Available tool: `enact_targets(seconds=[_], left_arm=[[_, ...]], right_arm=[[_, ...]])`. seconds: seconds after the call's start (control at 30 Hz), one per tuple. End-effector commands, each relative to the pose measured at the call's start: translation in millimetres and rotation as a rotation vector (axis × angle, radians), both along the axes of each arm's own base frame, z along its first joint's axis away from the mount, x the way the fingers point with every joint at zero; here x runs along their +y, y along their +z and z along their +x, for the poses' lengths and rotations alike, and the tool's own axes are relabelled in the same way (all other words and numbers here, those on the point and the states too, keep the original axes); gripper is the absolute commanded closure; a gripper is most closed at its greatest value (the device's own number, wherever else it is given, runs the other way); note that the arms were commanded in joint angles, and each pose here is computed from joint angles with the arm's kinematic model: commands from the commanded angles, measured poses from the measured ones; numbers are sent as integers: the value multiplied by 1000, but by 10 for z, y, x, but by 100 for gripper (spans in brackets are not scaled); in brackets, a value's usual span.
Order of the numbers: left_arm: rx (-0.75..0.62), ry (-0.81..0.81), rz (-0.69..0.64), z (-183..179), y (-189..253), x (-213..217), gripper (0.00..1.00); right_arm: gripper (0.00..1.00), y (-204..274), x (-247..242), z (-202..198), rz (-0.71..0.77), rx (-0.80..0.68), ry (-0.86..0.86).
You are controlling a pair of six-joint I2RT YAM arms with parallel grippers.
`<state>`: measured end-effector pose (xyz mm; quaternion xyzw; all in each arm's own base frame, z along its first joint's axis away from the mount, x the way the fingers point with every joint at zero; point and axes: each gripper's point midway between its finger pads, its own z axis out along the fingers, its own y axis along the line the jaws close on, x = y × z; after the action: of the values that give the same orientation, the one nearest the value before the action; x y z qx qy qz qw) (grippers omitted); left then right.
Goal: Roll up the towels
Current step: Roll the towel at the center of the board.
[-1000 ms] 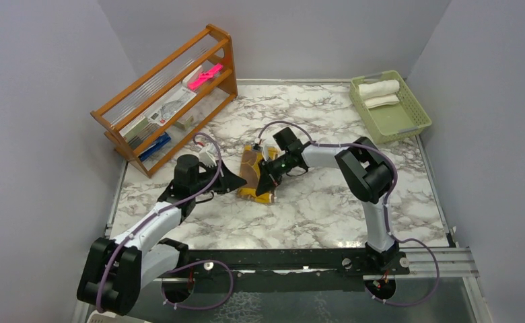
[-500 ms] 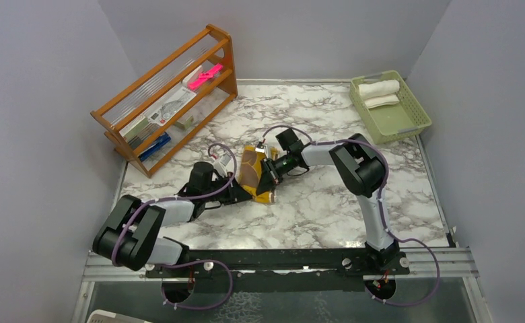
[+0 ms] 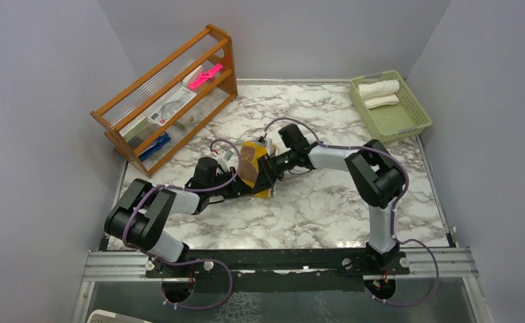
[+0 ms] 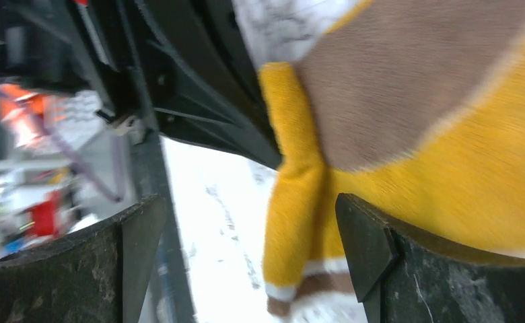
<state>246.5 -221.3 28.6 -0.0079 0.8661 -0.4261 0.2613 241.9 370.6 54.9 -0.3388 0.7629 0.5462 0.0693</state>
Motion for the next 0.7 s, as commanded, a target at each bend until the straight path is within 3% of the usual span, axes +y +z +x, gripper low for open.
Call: enact_targets(seconds=[0.0,0.17,0.23,0.27,0.4,0.57,0.67], left_arm=[[-17,28,53,21,-148,91,100],[-15,24,47,58,-161,70,100],[-16,21,44,76,-156,61,100],[-16,21,45,84,-160,62,100],[-8,16,30,123,-145,43,100],[29,18,4,135,-152,42,100],[53,14,-13,135,-161,35,100]], right_arm=[[0,197,-227,632,-127,-410,-247],[0,1083,-501,872,64,-773,-560],[0,1086,-783,1063,62,-741,-854],[1,1021,-873,1152,65,-741,-917],[5,963,-544,964,67,-855,-604],[5,1206,-570,513,76,-1433,-539],[0,849,-490,315,57,-1601,-268]])
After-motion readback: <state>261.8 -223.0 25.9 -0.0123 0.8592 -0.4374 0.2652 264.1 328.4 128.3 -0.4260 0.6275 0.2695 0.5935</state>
